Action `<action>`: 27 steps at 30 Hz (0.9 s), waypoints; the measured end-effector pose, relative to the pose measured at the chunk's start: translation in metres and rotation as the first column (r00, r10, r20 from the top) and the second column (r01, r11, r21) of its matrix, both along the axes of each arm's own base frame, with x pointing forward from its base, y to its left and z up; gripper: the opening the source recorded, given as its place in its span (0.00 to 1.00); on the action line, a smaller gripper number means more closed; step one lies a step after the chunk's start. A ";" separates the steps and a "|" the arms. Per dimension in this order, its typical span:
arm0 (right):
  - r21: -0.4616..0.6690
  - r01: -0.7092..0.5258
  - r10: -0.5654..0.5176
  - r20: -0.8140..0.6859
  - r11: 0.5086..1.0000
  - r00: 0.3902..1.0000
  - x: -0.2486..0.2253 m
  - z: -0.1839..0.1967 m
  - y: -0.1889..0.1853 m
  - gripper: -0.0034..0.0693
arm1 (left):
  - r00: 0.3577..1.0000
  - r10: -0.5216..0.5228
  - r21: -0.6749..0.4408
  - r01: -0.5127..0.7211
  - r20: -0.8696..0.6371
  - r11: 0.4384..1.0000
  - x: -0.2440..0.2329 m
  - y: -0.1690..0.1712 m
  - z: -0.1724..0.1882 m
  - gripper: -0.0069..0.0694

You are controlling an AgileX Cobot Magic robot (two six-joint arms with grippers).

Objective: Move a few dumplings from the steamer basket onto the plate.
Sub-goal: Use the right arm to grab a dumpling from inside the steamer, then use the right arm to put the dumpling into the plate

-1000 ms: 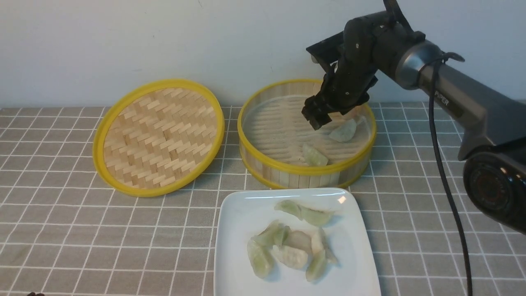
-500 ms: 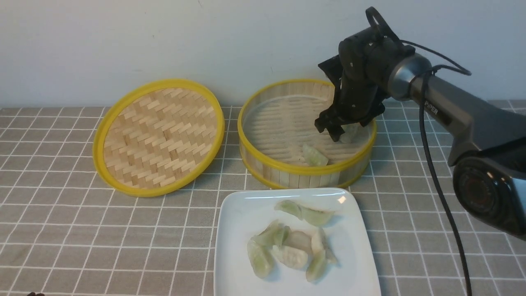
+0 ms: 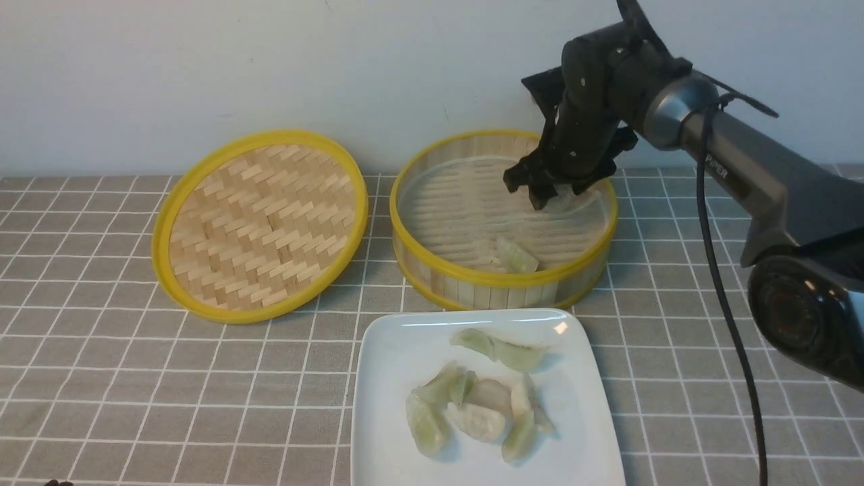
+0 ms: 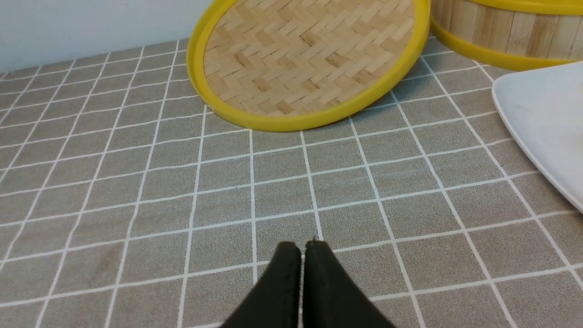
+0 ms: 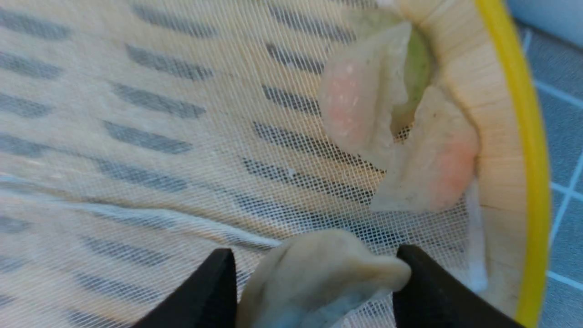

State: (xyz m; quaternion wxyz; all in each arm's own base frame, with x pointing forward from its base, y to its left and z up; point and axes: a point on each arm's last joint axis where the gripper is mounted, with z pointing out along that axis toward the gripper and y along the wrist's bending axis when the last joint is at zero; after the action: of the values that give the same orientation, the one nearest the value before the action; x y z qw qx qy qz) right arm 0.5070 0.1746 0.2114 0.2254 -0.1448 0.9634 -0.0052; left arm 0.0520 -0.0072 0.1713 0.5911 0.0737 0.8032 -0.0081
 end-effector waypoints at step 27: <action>0.090 -0.164 0.187 -0.396 0.982 0.899 -0.206 -0.011 0.007 0.60 | 1.000 0.000 0.000 0.000 0.000 1.000 0.000 0.000 0.000 0.08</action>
State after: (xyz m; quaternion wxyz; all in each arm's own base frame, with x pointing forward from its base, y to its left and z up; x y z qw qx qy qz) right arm 0.3009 0.1816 0.2008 0.0258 -0.2228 0.9719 0.0710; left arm 0.0520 -0.0072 0.1713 0.5911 0.0737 0.8032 -0.0081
